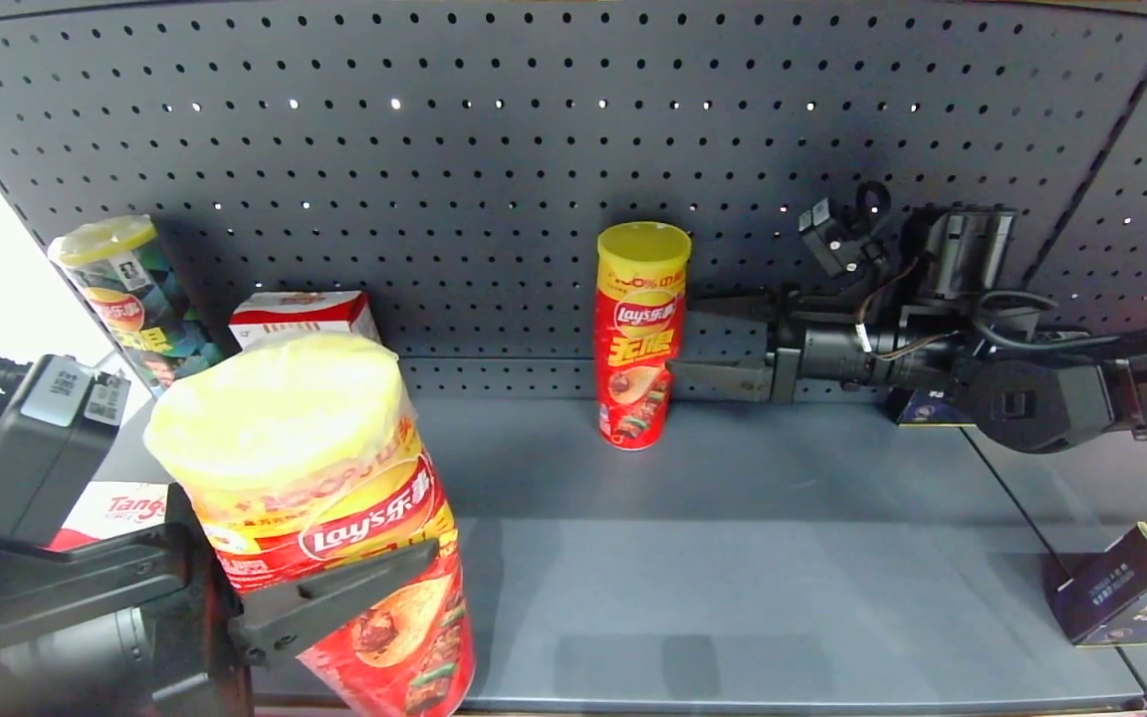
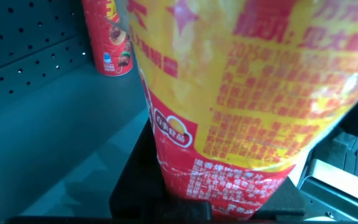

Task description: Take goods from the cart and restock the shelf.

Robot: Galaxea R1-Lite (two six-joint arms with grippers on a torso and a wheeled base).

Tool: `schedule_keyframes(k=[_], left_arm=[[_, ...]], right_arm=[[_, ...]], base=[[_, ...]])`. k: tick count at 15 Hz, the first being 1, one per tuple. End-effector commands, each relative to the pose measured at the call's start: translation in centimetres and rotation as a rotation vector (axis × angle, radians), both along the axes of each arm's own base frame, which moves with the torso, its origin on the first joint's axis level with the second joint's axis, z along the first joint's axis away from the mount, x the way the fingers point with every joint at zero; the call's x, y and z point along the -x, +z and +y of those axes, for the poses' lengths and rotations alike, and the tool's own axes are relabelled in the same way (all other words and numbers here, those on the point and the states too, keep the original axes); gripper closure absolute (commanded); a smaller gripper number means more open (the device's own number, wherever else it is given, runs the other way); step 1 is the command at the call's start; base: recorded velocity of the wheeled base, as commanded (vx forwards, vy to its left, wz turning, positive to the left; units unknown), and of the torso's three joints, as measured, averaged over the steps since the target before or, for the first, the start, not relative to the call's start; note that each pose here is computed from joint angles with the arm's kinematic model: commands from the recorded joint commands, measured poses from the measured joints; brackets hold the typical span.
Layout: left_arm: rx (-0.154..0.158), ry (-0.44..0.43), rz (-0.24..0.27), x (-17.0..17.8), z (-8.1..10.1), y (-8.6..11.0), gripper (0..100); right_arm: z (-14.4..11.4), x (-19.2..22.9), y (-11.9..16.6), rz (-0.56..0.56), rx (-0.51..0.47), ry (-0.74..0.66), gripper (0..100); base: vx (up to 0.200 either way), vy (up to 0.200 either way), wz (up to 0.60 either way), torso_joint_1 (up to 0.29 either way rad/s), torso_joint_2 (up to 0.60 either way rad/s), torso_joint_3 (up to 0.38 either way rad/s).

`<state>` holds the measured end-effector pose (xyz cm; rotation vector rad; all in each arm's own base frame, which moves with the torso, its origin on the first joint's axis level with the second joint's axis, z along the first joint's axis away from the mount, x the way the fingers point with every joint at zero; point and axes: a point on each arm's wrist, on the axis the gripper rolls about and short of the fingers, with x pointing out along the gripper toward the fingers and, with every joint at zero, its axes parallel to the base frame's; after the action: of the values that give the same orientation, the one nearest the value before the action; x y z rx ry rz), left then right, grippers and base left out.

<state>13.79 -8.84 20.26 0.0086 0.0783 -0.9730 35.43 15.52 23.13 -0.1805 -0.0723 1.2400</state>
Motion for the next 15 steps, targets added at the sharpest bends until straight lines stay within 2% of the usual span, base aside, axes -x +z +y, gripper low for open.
schedule_keyframes(k=[1, 15], left_arm=[[-0.002, 0.001, 0.003, -0.1, 0.0, -0.1, 100], [-0.005, 0.013, 0.009, -0.3, 0.1, -0.2, 100]], right_arm=[[0.4, -1.0, -0.7, 0.009, 0.003, 0.001, 0], [4.0, -3.6, -4.1, 0.023, 0.008, 0.045, 0]], base=[[0.0, 0.0, 0.0, 0.0, 0.0, 0.0], [0.0, 0.0, 0.0, 0.0, 0.0, 0.0]])
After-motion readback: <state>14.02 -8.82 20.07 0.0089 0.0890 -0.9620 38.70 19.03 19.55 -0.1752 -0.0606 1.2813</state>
